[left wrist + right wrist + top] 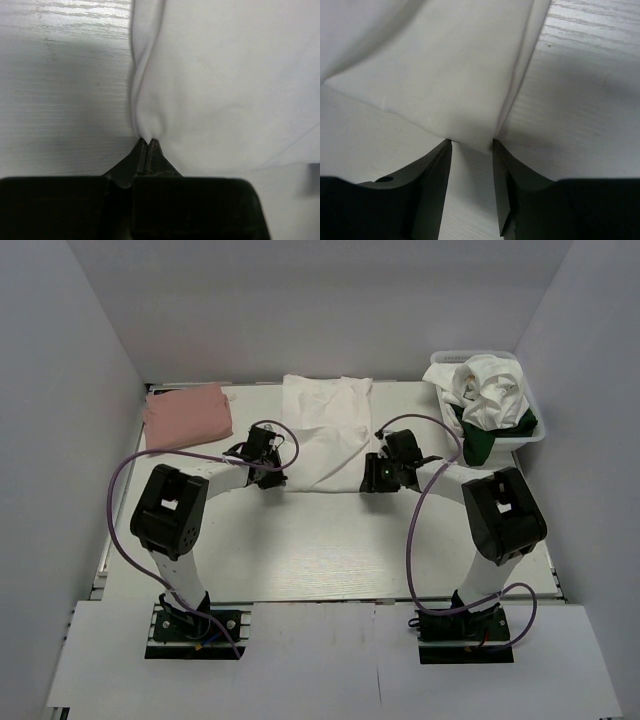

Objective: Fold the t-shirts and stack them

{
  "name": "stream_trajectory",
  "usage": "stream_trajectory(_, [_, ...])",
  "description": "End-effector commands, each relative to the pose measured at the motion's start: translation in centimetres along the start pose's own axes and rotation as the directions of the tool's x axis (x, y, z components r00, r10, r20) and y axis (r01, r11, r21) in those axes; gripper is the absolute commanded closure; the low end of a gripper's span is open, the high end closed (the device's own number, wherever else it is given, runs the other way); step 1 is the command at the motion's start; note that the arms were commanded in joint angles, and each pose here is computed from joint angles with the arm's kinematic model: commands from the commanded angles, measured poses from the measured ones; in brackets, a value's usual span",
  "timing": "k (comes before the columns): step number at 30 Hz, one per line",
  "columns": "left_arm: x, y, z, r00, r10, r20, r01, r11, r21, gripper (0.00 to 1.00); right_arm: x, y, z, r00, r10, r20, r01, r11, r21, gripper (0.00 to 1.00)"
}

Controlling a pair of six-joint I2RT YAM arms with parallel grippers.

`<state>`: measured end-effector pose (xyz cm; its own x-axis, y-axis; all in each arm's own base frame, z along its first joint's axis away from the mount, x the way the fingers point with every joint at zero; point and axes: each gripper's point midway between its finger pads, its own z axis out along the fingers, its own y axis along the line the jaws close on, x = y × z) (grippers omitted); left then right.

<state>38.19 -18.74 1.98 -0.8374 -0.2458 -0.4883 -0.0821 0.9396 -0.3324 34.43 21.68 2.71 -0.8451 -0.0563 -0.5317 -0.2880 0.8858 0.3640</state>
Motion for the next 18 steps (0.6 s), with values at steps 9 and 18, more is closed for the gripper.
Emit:
stream_trajectory(9, [3.6, 0.0, -4.0, 0.998, -0.018, -0.066, 0.02, 0.999, 0.032, 1.0, 1.5, 0.0, -3.1, 0.999, 0.01, 0.042, -0.01, 1.0, 0.016, 1.0])
stream_trajectory(18, [7.9, -2.3, -13.8, 0.996, -0.057, -0.063, 0.072, 0.958, 0.279, 1.0, 6.8, 2.9, -12.3, 1.0, -0.001, 0.03, 0.004, 0.996, -0.092, 1.0])
